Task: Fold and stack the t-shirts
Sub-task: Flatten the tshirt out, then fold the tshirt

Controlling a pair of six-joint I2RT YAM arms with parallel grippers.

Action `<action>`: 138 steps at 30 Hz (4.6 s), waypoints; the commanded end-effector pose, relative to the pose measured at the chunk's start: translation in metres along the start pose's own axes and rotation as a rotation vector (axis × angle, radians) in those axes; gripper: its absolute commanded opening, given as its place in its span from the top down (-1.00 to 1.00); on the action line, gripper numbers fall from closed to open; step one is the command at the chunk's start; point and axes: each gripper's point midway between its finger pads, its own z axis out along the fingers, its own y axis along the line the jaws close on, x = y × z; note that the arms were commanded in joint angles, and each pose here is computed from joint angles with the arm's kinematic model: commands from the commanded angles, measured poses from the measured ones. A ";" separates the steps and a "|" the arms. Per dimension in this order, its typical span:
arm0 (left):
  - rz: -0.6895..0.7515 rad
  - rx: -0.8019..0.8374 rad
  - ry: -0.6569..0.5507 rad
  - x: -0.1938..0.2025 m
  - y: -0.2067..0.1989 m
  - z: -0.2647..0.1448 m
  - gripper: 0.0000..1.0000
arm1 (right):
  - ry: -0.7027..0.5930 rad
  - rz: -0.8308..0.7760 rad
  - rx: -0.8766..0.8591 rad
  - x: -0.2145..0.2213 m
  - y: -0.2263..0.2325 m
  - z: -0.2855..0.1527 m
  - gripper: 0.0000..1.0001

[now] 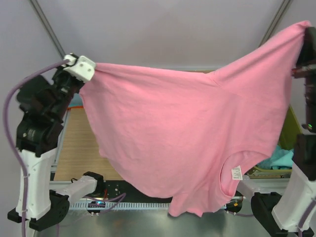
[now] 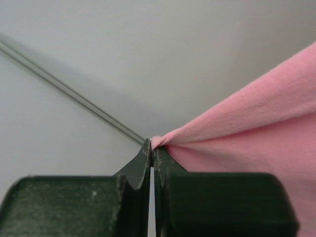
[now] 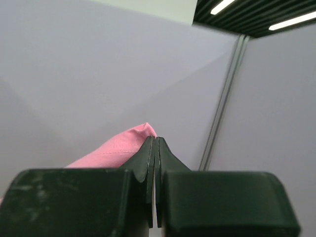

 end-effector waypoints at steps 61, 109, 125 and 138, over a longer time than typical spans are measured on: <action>-0.147 0.344 0.652 0.405 -0.259 0.331 1.00 | 0.835 0.010 -0.124 0.717 0.165 0.135 0.98; -0.289 0.794 0.702 0.331 -0.264 0.215 1.00 | 1.020 0.125 -0.272 0.603 0.172 0.048 0.98; -0.222 0.878 0.743 0.338 -0.264 0.191 1.00 | 1.008 0.151 -0.260 0.564 0.163 0.039 0.98; -0.210 0.961 0.801 0.339 -0.268 0.158 1.00 | 1.039 0.174 -0.263 0.550 0.163 0.015 0.98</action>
